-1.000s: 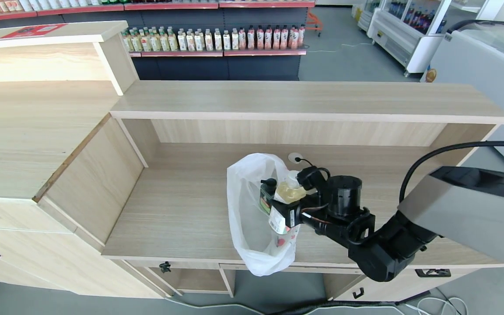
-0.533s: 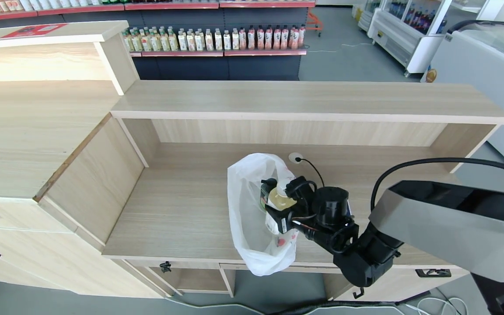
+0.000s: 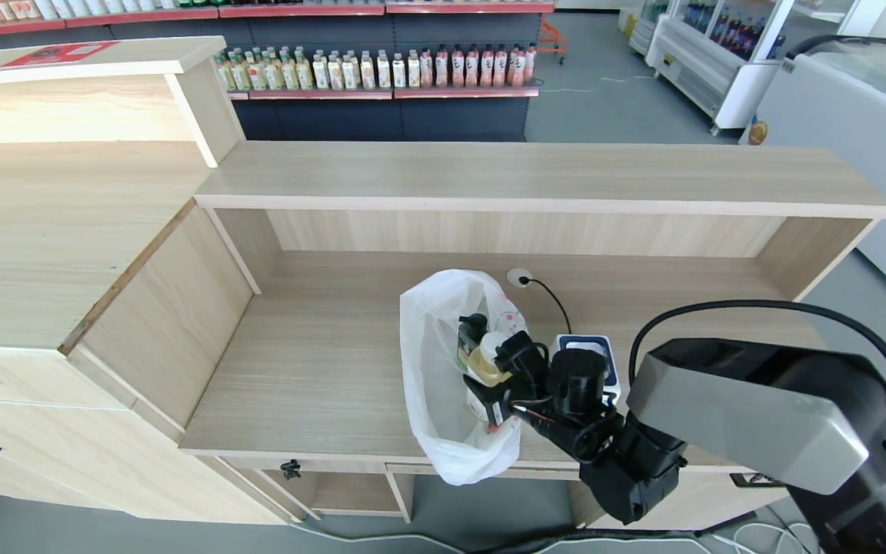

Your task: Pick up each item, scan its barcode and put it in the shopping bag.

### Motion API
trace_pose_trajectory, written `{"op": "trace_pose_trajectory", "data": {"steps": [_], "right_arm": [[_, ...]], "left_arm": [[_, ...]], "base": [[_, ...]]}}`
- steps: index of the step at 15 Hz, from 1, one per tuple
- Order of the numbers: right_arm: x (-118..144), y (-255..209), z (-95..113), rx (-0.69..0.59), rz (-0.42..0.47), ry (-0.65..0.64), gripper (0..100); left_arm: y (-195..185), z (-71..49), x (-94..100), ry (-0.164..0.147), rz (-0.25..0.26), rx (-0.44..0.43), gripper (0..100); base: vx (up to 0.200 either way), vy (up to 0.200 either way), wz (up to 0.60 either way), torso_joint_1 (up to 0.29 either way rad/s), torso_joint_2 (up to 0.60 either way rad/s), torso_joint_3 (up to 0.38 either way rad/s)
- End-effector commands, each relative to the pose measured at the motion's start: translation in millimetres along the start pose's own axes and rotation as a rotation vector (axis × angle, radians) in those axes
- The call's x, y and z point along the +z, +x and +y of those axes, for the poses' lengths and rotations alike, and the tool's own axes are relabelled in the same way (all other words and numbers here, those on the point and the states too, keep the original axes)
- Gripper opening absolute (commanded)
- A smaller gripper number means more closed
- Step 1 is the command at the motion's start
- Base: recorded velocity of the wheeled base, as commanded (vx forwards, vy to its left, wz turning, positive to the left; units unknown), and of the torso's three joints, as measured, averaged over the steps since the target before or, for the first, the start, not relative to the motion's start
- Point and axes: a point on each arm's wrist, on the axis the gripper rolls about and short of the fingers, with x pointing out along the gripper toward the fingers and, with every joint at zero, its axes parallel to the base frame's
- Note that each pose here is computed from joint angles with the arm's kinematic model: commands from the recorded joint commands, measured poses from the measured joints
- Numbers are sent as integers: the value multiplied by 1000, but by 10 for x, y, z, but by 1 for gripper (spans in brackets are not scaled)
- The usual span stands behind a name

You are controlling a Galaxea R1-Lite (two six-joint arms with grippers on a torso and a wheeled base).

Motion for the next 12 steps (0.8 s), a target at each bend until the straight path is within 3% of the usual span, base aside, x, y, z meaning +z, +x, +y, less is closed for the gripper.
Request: {"op": "trace_pose_trajectory", "data": {"steps": [1, 2, 7, 12], "right_arm": [[-86, -6, 36, 11, 21, -1, 0], [-83, -9, 36, 11, 21, -1, 100], [65, -41, 7, 13, -12, 42, 100], [518, -305, -139, -3, -33, 279, 100]], "left_arm": [[0, 0, 0, 0, 0, 0, 100], [0, 0, 0, 1, 0, 0, 100], [0, 0, 0, -5, 0, 1, 100], [0, 0, 0, -5, 0, 1, 100]], "base": [[0, 0, 0, 0, 0, 0], [0, 0, 0, 0, 0, 0], [0, 0, 0, 0, 0, 0], [0, 0, 0, 0, 0, 0]]}}
